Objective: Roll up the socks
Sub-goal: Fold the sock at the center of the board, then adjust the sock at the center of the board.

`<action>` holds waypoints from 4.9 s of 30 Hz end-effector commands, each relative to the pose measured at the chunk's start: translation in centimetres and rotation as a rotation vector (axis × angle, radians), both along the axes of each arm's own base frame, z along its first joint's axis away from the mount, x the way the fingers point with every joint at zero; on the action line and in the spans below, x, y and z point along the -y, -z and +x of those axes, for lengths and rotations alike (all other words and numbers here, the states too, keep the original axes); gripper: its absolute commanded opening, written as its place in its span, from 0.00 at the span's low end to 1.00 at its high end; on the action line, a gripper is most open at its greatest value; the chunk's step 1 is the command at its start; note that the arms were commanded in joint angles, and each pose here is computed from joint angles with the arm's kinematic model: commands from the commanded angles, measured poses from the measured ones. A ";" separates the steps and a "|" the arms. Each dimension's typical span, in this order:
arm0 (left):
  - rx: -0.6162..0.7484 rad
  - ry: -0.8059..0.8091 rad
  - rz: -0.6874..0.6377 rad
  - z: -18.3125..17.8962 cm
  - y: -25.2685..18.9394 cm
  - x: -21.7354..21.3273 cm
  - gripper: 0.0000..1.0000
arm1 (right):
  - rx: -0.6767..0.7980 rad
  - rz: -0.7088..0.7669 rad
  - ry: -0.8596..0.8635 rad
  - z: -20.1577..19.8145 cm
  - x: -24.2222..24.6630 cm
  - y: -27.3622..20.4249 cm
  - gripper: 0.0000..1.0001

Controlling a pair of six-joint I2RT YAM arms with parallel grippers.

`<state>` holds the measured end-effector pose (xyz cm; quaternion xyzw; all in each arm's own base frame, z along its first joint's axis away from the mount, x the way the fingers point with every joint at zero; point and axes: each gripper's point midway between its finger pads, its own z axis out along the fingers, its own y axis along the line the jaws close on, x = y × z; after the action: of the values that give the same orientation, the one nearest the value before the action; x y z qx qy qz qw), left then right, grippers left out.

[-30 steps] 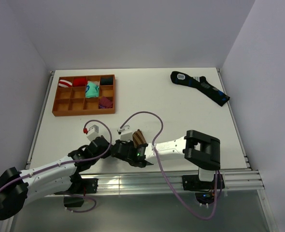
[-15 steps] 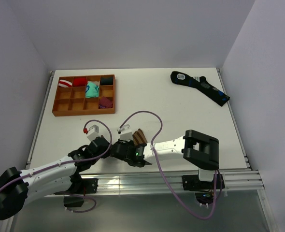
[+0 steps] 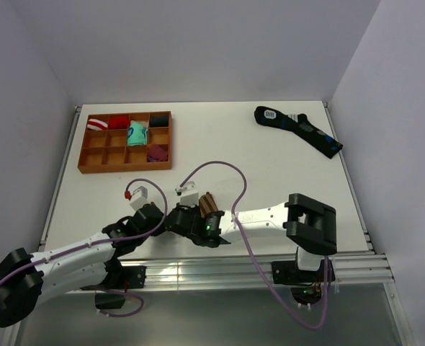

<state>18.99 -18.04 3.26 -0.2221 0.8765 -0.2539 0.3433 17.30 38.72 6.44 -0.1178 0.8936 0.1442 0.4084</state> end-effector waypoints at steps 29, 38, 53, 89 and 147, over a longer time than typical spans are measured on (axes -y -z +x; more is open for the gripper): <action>0.028 0.001 -0.036 0.5 -1.2 0.8 0.04 | -0.070 0.071 -0.069 -1.3 -3.7 1.4 0.04; 0.028 -0.001 -0.032 0.4 -1.3 0.6 0.04 | -0.102 0.099 -0.059 -1.2 -3.9 2.4 0.15; 0.138 -0.072 -0.018 1.3 -6.7 -1.6 0.27 | -0.039 0.169 0.003 1.2 -1.5 -2.8 0.38; -0.046 0.133 0.082 2.0 1.1 5.5 0.13 | -0.190 0.112 0.268 3.2 9.7 7.0 0.15; -0.049 0.148 0.102 2.6 -0.1 4.9 0.17 | -0.086 0.131 0.179 4.6 10.2 3.2 0.15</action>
<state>19.91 -22.22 2.36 -0.1416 0.9188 -0.2237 0.2928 22.01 28.33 2.66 -0.0224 0.9128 0.1419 0.3822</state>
